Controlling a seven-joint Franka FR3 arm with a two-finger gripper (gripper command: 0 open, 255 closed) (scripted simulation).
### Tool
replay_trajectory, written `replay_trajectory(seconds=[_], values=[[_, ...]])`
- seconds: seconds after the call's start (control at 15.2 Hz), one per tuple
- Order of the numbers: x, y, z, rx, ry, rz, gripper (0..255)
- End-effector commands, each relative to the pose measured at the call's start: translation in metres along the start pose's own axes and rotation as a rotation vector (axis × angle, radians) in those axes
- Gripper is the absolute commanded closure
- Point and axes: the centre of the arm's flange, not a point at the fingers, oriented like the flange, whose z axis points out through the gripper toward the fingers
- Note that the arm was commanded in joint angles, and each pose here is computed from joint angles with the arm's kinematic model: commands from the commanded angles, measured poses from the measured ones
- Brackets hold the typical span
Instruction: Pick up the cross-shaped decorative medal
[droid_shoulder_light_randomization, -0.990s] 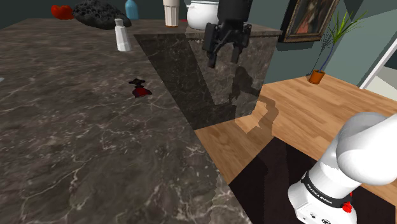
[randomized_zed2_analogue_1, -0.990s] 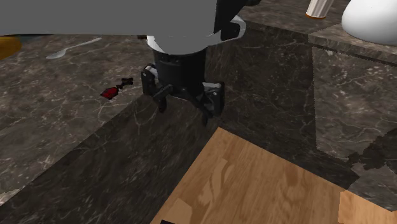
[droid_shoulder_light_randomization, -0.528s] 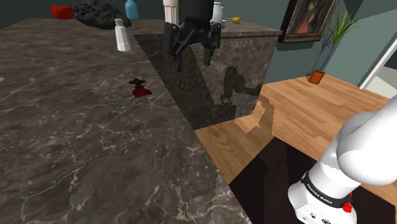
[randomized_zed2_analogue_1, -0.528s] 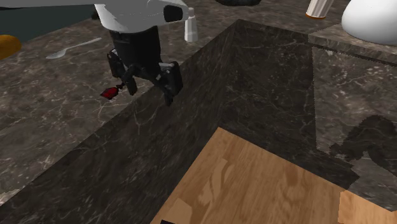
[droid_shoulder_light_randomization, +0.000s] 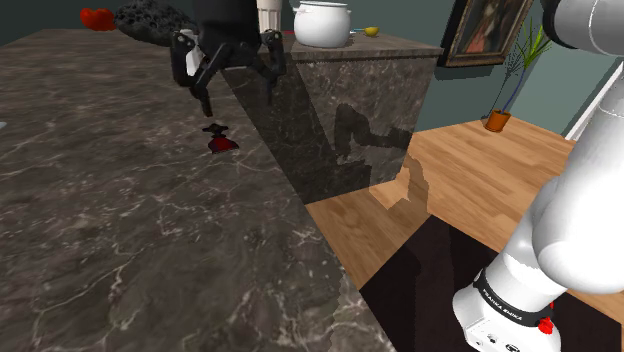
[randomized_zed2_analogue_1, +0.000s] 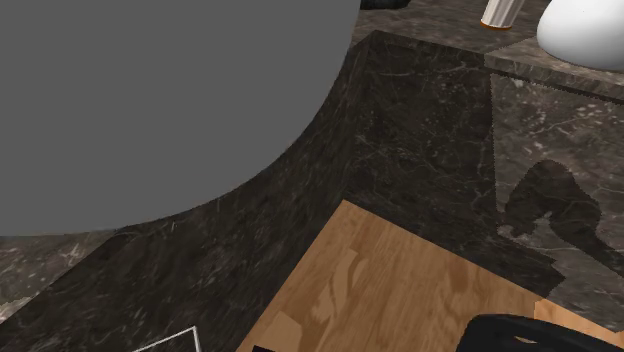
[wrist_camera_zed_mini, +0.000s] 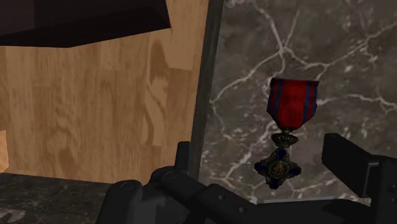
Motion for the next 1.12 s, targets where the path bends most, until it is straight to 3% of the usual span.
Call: replay_trajectory(seconds=[0.0, 0.66, 0.73, 1.06], values=[[0.010, -0.027, 0.001, -0.004, -0.006, 0.011, 0], [0.014, -0.035, 0.041, -0.005, -0.007, 0.014, 0], [0.014, -0.036, 0.041, -0.005, -0.007, 0.014, 255], [0.013, -0.035, 0.040, -0.005, -0.007, 0.014, 255]])
